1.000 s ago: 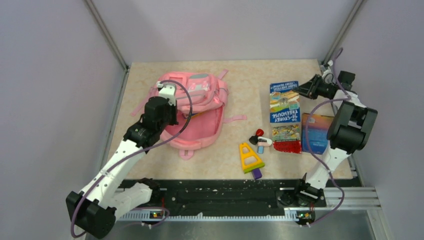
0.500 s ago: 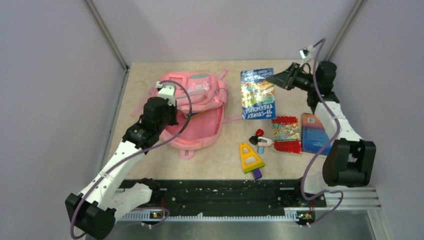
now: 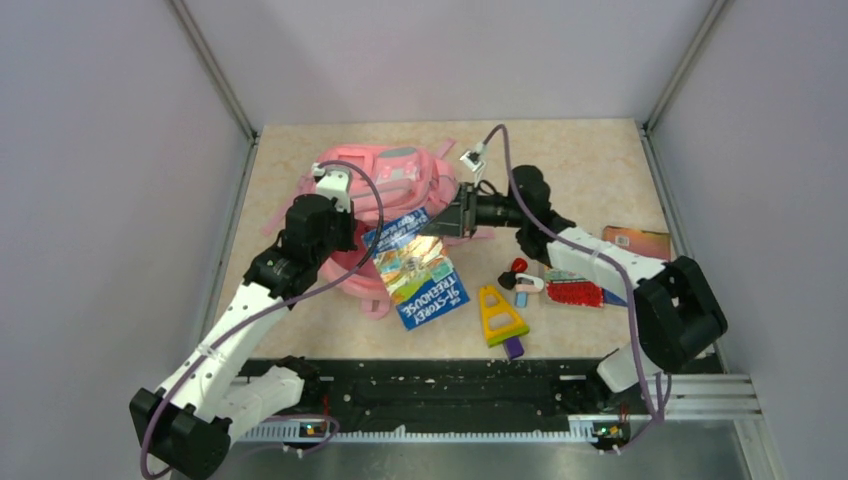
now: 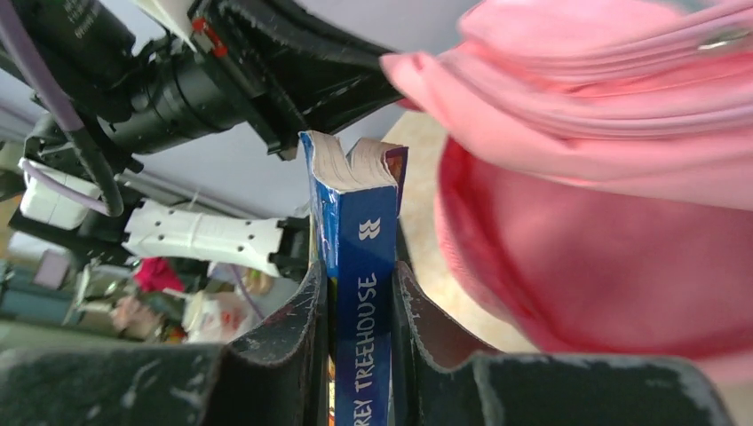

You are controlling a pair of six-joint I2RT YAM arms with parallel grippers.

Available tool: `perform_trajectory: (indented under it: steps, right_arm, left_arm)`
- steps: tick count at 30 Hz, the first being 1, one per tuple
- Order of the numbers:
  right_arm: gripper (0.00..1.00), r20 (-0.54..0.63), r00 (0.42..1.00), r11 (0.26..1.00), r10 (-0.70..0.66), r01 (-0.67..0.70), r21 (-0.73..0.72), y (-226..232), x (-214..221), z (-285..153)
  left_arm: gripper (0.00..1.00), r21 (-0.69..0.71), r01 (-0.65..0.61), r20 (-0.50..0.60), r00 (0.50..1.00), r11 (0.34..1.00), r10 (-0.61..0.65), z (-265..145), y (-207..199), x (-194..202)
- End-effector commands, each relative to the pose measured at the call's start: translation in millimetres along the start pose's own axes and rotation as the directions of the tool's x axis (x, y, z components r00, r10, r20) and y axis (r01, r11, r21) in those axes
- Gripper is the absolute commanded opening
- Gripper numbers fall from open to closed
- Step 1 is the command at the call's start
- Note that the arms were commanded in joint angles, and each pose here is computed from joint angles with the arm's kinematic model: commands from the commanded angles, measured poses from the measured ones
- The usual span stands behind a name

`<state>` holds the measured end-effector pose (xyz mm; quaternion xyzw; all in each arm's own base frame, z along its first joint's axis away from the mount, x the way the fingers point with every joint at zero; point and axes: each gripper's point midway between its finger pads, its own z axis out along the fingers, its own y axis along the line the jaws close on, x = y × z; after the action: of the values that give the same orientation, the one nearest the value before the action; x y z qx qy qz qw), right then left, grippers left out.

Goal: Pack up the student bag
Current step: Place the book in the student bag.

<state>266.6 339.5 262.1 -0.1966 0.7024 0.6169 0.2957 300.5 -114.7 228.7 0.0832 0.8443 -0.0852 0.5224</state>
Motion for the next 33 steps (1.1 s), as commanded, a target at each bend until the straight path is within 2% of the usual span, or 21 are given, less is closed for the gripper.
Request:
perform_trajectory:
  steps: [1, 5, 12, 19, 25, 33]
  right_arm:
    - [0.0, 0.036, 0.999, 0.985, 0.02, -0.014, -0.172, 42.1, -0.5, 36.1]
    - [0.0, 0.004, 0.997, 0.967, 0.078, -0.075, -0.245, 45.6, 18.0, 55.9]
    - [0.0, 0.007, 0.987, 0.973, 0.162, -0.159, -0.166, 4.7, 37.5, 76.6]
    - [0.0, 0.113, 0.968, 0.974, 0.226, -0.225, -0.015, -48.1, 39.7, 88.4]
    - [0.0, 0.223, 0.949, 0.966, 0.224, -0.247, 0.081, -81.2, 30.5, 90.4]
    - [0.0, 0.44, 0.876, 0.946, 0.198, -0.288, 0.148, -121.4, -1.7, 77.3]
  left_arm:
    - [0.0, 0.058, 0.051, 0.168, 0.984, 0.997, -0.06, -11.3, -10.5, -45.1]
    - [0.0, 0.054, 0.054, 0.172, 0.983, 0.997, -0.063, -12.4, -9.6, -45.8]
    - [0.0, 0.076, 0.053, 0.188, 0.98, 0.996, -0.066, -16.5, -12.8, -48.8]
    - [0.0, 0.089, 0.051, 0.205, 0.976, 0.995, -0.069, -19.9, -14.5, -51.8]
    - [0.0, 0.096, 0.047, 0.206, 0.976, 0.994, -0.066, -20.3, -15.6, -51.8]
    - [0.0, 0.106, 0.046, 0.202, 0.977, 0.993, -0.067, -19.4, -17.6, -50.8]
